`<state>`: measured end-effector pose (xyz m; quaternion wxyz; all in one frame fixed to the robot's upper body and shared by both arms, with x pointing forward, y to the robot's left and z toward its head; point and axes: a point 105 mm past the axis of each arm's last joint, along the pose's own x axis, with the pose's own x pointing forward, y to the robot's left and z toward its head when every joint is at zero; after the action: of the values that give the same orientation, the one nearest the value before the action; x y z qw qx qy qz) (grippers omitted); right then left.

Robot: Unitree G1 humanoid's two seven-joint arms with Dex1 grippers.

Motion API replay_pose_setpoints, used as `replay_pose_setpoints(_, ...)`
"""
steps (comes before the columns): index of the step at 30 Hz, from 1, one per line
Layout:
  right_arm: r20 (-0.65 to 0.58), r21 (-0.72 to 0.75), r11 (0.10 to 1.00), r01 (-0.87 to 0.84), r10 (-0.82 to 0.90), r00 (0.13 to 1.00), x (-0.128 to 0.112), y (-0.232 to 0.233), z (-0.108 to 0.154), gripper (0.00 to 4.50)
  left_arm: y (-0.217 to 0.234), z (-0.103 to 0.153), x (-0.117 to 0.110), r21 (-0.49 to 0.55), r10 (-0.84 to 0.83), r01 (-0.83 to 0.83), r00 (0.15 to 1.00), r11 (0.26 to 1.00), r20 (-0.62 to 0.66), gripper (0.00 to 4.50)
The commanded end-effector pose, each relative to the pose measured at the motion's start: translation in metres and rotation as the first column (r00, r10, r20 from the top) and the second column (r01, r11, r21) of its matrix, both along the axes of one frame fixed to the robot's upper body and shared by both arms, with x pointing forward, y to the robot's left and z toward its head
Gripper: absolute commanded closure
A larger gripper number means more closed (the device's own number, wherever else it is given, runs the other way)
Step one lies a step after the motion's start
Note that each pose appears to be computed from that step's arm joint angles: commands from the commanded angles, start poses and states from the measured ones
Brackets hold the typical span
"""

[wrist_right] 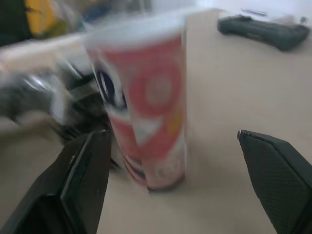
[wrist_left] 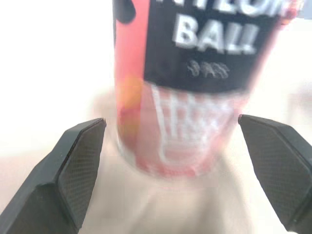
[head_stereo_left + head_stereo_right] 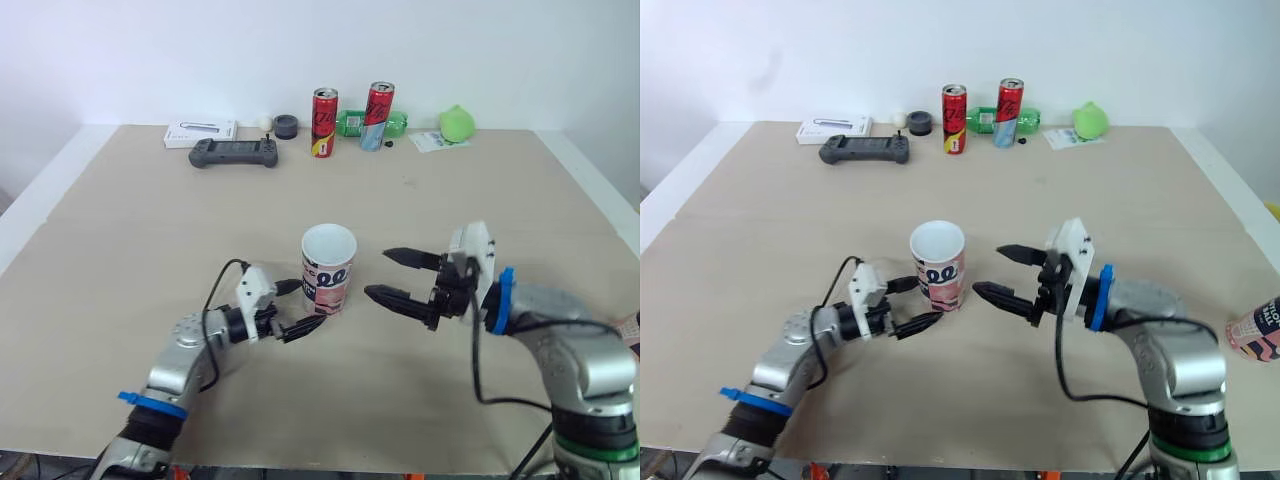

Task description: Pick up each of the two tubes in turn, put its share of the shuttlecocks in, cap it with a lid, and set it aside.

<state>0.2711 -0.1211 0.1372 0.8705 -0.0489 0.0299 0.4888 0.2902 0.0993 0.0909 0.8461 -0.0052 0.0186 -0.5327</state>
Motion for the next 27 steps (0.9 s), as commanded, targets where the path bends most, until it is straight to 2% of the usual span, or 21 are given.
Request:
replay_pose_setpoints(1,0.079,0.03,0.999,0.026,-0.028,0.997,0.008,0.02,-0.012,0.06,0.02,0.027,-0.009,-0.038,-0.012,0.014,0.998,0.999,0.06,0.0)
replay_pose_setpoints(7,0.103,0.059,0.998,-0.013,0.007,0.995,0.029,0.052,-0.029,0.06,0.033,0.033,-0.028,-0.021,-0.023,0.024,0.998,1.0,0.05,0.0)
replay_pose_setpoints(18,0.127,0.06,0.993,-0.1,0.092,0.988,0.055,0.079,-0.029,0.06,0.032,0.035,-0.026,-0.034,0.056,-0.054,0.996,0.998,0.076,0.0)
replay_pose_setpoints(19,0.128,0.062,0.992,-0.106,0.098,0.987,0.056,0.08,-0.029,0.57,0.032,0.036,-0.026,-0.036,0.063,-0.06,0.995,0.998,0.078,0.0)
replay_pose_setpoints(21,0.13,0.061,0.991,-0.121,0.112,0.985,0.054,0.082,-0.029,1.27,0.031,0.035,-0.025,-0.036,0.071,-0.068,0.994,0.997,0.081,0.0)
replay_pose_setpoints(23,0.129,0.06,0.989,-0.136,0.127,0.983,0.051,0.083,-0.029,1.79,0.031,0.035,-0.023,-0.032,0.08,-0.077,0.993,0.997,0.09,0.0)
replay_pose_setpoints(27,0.13,0.076,0.988,-0.132,0.122,0.984,0.044,0.074,-0.024,1.79,0.028,0.038,-0.018,-0.028,0.094,-0.091,0.99,0.995,0.107,0.0)
